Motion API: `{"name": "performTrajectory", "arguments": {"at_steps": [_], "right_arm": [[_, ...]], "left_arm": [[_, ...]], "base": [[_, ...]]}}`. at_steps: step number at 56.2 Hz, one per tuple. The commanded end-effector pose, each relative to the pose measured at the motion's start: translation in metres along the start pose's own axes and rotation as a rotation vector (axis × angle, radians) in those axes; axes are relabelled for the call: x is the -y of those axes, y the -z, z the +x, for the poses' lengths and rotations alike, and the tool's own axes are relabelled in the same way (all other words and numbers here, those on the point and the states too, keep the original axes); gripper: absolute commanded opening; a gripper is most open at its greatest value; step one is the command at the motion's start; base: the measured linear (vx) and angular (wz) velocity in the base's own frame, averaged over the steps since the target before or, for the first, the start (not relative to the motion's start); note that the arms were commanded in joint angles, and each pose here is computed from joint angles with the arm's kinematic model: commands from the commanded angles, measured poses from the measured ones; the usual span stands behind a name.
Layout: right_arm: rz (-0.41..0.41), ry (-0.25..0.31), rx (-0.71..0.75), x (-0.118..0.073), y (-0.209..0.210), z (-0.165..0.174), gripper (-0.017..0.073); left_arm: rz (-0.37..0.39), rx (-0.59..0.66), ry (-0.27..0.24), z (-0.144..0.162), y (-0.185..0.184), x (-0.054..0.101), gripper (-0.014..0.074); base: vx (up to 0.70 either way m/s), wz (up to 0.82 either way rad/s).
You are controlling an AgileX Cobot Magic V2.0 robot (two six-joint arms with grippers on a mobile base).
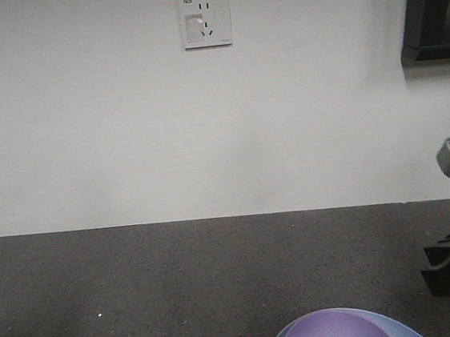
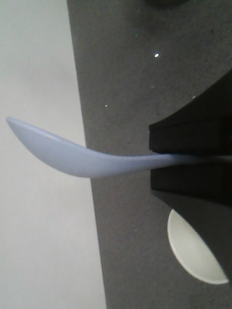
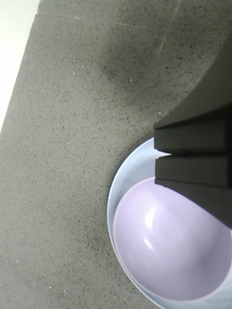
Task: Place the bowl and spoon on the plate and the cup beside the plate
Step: 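Move the held spoon over the bowl with the left gripper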
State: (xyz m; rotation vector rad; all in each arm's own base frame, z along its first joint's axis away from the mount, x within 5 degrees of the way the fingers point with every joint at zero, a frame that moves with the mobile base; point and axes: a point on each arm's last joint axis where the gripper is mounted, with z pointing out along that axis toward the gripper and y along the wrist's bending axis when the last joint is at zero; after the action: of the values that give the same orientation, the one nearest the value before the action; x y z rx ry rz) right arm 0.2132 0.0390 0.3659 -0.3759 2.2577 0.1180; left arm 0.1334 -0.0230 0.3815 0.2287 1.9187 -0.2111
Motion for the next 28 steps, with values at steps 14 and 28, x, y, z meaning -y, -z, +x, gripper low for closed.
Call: {"name": "performTrajectory", "arguments": {"at_steps": [14,28], "right_arm": [[0.055,0.008,0.187,-0.002,0.025,0.015,-0.0012],[0.062,0.015,0.194,-0.001,0.025,0.014,-0.0012]], "left_arm": [[0.391,-0.178,0.05,-0.059,-0.074,0.022,0.0003],[0.614,-0.388,0.061,-0.057,-0.15,0.083,0.0003]], "base": [[0.0,0.0],[0.0,0.0]]}}
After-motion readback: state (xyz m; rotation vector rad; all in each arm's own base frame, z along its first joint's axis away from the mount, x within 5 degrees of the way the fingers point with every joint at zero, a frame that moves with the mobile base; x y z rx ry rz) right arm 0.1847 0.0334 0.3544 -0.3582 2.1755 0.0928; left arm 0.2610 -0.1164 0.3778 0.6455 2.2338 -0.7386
